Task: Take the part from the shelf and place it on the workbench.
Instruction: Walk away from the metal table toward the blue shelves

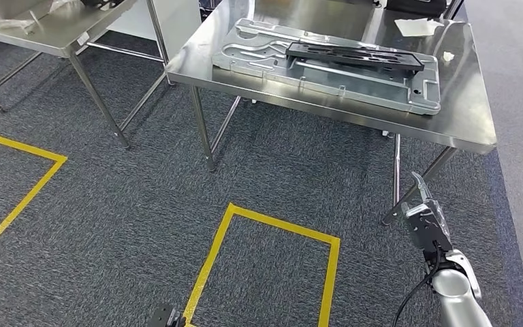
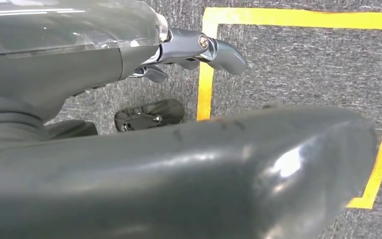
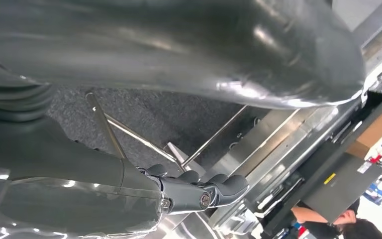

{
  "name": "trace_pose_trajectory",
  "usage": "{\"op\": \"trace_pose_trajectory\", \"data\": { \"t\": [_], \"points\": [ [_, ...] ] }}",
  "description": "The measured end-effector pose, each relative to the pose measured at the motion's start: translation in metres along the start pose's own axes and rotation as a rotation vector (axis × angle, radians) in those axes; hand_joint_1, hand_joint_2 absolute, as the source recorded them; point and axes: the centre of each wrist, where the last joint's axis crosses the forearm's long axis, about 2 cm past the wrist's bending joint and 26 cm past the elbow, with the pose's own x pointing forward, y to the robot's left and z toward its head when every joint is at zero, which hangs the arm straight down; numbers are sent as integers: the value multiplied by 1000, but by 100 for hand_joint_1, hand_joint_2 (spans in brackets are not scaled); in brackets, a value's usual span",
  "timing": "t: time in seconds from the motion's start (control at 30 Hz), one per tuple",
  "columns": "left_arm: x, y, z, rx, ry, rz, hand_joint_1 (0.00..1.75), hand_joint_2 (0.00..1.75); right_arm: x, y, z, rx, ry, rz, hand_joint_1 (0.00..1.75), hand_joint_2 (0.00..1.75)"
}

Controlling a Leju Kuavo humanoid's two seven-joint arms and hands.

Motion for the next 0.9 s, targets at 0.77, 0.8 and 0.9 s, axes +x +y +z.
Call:
{"op": "trace_pose_trajectory", "data": {
  "t": [0.77,0.8,0.9],
  "points": [
    [-18,17,12,61,-1,11,0,0,-5,39,3,49,15,30,0,175],
    [-19,17,12,60,0,9,0,0,-8,39,8,52,26,34,0,175],
    [-20,16,13,58,2,4,0,0,-16,37,25,64,54,21,0,175]
  ]
}}
